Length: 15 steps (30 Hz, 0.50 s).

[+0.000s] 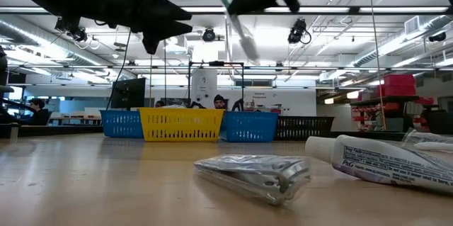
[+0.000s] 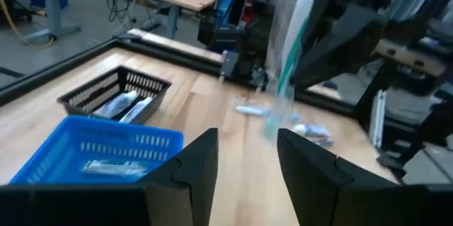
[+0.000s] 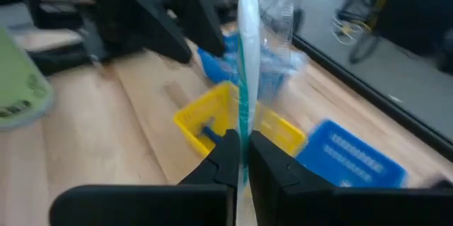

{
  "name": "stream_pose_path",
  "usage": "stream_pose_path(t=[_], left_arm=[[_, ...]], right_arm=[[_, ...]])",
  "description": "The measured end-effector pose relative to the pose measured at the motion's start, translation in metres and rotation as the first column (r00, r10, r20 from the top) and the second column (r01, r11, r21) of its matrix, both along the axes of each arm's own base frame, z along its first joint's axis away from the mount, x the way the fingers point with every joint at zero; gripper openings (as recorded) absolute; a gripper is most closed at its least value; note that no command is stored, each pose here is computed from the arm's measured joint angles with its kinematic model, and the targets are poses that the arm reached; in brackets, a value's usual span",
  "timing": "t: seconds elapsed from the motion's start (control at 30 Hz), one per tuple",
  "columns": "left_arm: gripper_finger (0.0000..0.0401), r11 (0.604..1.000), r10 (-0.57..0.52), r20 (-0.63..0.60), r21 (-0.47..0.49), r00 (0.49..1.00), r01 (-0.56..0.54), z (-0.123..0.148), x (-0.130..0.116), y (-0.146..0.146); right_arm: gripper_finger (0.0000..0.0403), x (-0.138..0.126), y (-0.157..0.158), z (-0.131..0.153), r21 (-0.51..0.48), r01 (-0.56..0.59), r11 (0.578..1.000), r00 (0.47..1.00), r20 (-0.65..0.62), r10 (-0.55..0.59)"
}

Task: Pick & Place Travel size toiletries
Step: Put the green toothbrush into the left blue bin

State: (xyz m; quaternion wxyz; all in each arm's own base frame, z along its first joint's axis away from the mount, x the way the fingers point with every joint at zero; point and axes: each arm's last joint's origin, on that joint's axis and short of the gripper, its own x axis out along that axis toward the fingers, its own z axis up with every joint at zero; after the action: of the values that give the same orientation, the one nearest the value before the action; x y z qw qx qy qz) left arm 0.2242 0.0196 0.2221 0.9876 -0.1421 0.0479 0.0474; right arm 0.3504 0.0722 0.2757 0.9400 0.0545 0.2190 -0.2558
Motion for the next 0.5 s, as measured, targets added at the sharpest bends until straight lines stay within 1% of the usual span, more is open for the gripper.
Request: stream_pose_path(t=[0.13, 0.37, 0.43, 0.5], left_arm=[[0.0153, 1.000, -0.012, 0.029, 0.004, 1.000, 0.012, 0.003, 0.000, -0.002], [0.0153, 0.999, -0.052, 0.025, 0.005, 0.998, 0.052, 0.002, 0.001, -0.011], [0.0153, 0.999, -0.053, 0.027, 0.007, 0.998, 0.052, 0.003, 0.001, -0.015], [0.0153, 1.000, -0.026, 0.027, 0.001, 0.999, 0.026, 0.003, 0.001, -0.018]], right_arm=[[0.0023, 0.011, -0.011, -0.001, 0.035, -0.098, 0.995, 0.995, 0.016, 0.097], [0.0024, 0.017, -0.021, 0.001, 0.057, -0.105, 0.993, 0.992, 0.074, 0.100], [0.0024, 0.019, -0.022, 0.001, 0.059, -0.134, 0.989, 0.987, 0.097, 0.128], [0.0024, 0.020, -0.022, 0.002, 0.058, -0.177, 0.982, 0.977, 0.131, 0.168]])
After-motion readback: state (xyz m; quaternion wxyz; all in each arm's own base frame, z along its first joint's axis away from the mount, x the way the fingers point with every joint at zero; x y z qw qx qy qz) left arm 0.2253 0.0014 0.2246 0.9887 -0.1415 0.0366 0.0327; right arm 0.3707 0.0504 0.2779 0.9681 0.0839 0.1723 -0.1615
